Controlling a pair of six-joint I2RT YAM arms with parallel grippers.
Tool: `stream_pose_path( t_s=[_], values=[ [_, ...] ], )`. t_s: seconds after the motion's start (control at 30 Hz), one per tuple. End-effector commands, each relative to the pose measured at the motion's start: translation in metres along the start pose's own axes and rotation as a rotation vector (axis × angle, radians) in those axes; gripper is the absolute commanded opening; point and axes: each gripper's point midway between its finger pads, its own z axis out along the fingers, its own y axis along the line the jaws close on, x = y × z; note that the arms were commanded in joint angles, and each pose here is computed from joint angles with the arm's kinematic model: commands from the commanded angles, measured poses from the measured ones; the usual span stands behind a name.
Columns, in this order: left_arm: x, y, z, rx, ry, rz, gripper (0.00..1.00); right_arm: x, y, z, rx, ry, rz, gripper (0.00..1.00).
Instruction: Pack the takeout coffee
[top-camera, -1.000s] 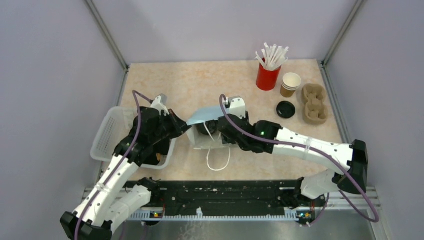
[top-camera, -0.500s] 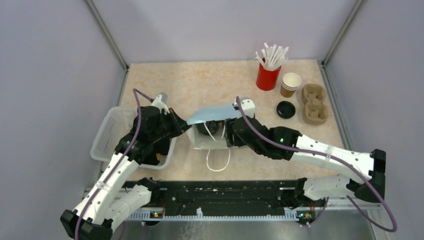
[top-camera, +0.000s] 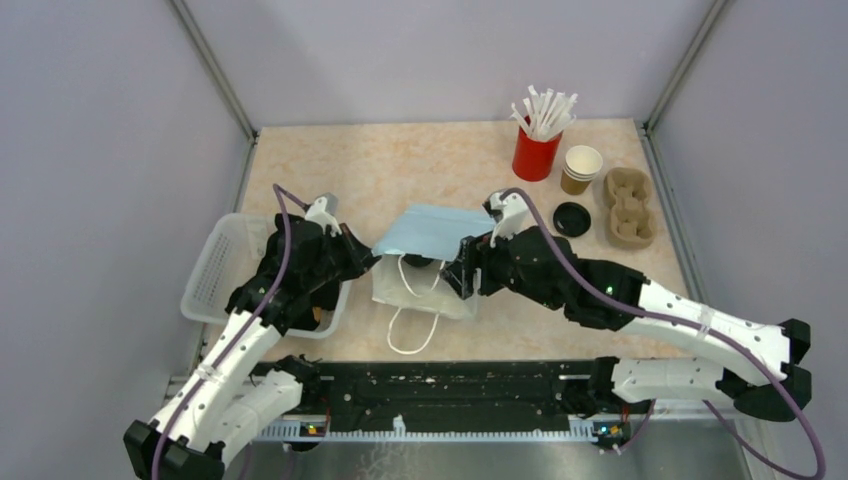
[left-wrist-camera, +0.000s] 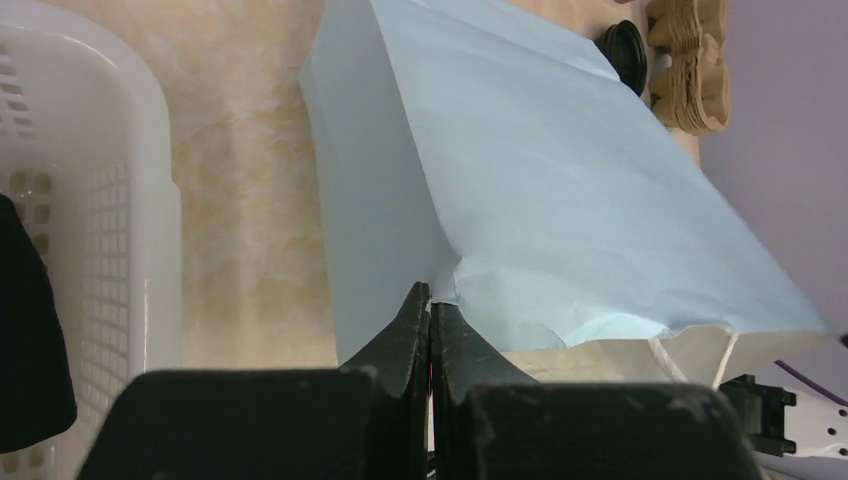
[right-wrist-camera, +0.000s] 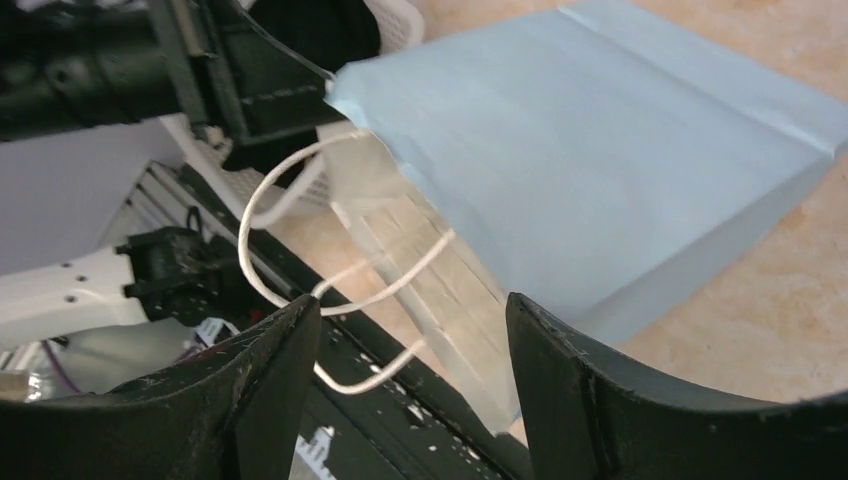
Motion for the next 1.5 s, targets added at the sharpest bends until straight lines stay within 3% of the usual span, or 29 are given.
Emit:
stream_pose_path(
  t_s=[0.0,0.33,0.53,0.77,0.97,1.17,1.3,1.47],
  values=[
    [-0.012,-0.006,-0.007,-0.048,0.022,-0.004,0.0,-0.053,0.032,-0.025,-0.109,-0.11,0.034,0.69],
    [-0.028,-0.045,-0.026,-0.114,0.246,-0.097,0.0,-0.098,-0.03,-0.053,0.189,-0.182,0.182,0.79],
    [-0.031,-0.05,-0.026,-0.191,0.362,-0.147,0.0,-0.085,-0.066,-0.044,0.211,-0.049,0.276,0.79],
    [-0.029,-0.048,0.001,-0.174,0.466,-0.272,0.0,-0.07,-0.086,-0.022,0.259,0.157,0.27,0.81],
    [-0.048,-0.051,0.004,-0.158,0.411,-0.25,0.18,-0.098,-0.126,-0.012,0.298,0.169,0.267,0.82],
    [-0.069,-0.05,-0.002,-0.18,0.338,-0.167,0.53,-0.143,-0.194,-0.005,0.411,0.111,0.258,0.82],
    [-0.083,-0.049,-0.008,-0.204,0.3,-0.084,0.71,-0.167,-0.251,0.002,0.53,0.051,0.283,0.82],
    [-0.103,-0.053,-0.018,-0.205,0.243,0.005,0.82,-0.19,-0.311,0.029,0.58,-0.019,0.286,0.78]
  ],
)
